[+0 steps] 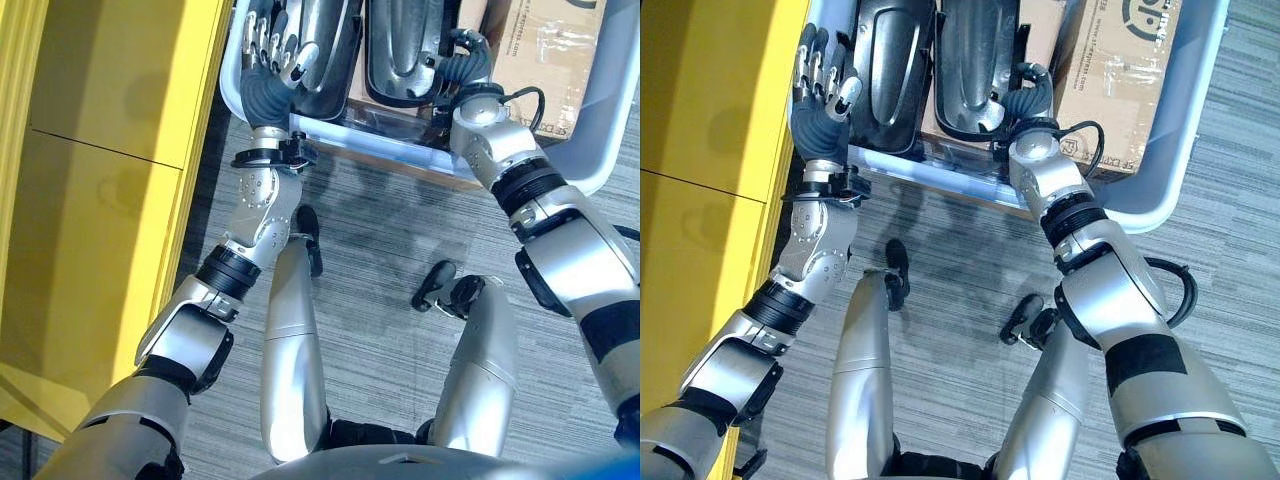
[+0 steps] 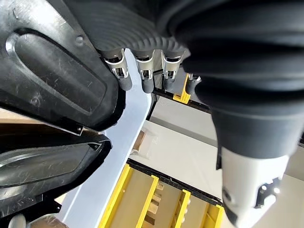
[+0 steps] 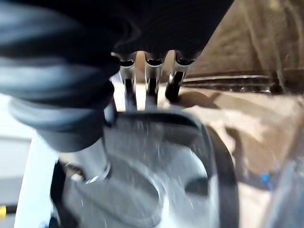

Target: Move parts from the plastic box to the shelf.

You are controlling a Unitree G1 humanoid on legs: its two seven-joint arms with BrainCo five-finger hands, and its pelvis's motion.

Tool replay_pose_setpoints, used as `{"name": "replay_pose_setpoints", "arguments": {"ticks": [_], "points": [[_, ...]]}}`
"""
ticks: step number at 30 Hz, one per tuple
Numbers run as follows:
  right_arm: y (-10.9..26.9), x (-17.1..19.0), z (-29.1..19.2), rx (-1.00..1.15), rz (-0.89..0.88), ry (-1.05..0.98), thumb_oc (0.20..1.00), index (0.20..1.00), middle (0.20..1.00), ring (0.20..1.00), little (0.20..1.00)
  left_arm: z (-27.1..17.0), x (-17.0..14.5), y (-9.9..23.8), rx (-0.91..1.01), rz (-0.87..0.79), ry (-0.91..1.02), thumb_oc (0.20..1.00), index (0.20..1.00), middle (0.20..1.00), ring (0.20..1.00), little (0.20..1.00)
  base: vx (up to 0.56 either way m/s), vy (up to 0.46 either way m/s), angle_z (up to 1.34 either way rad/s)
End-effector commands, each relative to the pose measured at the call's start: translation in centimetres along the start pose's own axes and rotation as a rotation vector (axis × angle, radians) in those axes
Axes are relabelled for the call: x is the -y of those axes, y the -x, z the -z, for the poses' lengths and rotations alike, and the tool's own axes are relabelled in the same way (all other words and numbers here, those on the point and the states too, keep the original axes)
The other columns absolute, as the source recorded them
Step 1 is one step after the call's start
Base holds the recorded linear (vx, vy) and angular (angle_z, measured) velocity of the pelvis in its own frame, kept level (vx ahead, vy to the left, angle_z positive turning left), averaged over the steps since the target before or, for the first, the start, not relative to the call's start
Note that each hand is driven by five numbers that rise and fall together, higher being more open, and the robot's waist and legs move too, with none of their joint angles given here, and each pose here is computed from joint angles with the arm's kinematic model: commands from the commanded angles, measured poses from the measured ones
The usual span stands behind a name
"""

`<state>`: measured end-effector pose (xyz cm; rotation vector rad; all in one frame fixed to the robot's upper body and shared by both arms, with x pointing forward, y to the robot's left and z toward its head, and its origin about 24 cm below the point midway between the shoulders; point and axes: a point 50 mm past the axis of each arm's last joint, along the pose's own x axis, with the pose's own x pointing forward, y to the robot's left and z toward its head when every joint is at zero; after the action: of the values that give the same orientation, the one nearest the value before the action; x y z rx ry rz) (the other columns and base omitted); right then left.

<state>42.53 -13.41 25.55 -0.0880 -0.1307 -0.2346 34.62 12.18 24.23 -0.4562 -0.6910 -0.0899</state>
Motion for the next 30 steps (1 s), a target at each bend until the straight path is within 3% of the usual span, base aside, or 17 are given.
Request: {"name": "replay_pose_setpoints", "arguments": {"ticks": [1,10,15,16,17,18,30], "points": [[2.7,-2.7,9.7,-0.360,-0.115,-0.077,0.200,0.200,0.200,0.200,0.200,-1.7,3.1,-0.4,0.120,0.055,0.077,1.000,1.000,1.000,1.000,1.000,-0.02,0.072,-0.05],[2.3,-1.8,7.9,-0.136,0.004,0.166,0.200,0.200,0.200,0.200,0.200,-1.6,3.6,-0.1,0.145,0.039,0.087,1.000,1.000,1.000,1.000,1.000,-0.01,0.028,0.00],[2.3,-1.9,7.0,-0.099,0.019,0.190,0.200,0.200,0.200,0.200,0.200,-1.4,3.6,0.2,0.156,0.043,0.083,1.000,1.000,1.000,1.000,1.000,0.00,0.000,0.00],[2.4,-1.9,7.1,-0.102,0.021,0.188,0.310,0.310,0.310,0.310,0.310,-1.4,3.6,0.2,0.156,0.043,0.082,1.000,1.000,1.000,1.000,1.000,0.00,0.000,0.00],[2.4,-1.9,7.3,-0.099,0.024,0.192,0.592,0.592,0.592,0.592,0.592,-1.4,3.7,0.2,0.155,0.044,0.080,1.000,1.000,1.000,1.000,1.000,0.00,0.000,0.00],[2.4,-1.9,7.4,-0.103,0.023,0.199,1.000,1.000,1.000,1.000,1.000,-1.4,3.6,0.2,0.155,0.043,0.078,1.000,1.000,1.000,1.000,1.000,0.00,0.000,0.00],[2.7,-2.1,8.7,-0.200,0.008,0.074,1.000,1.000,1.000,1.000,1.000,-1.4,3.6,0.0,0.159,0.046,0.078,1.000,1.000,1.000,1.000,1.000,0.00,0.000,0.00]]}}
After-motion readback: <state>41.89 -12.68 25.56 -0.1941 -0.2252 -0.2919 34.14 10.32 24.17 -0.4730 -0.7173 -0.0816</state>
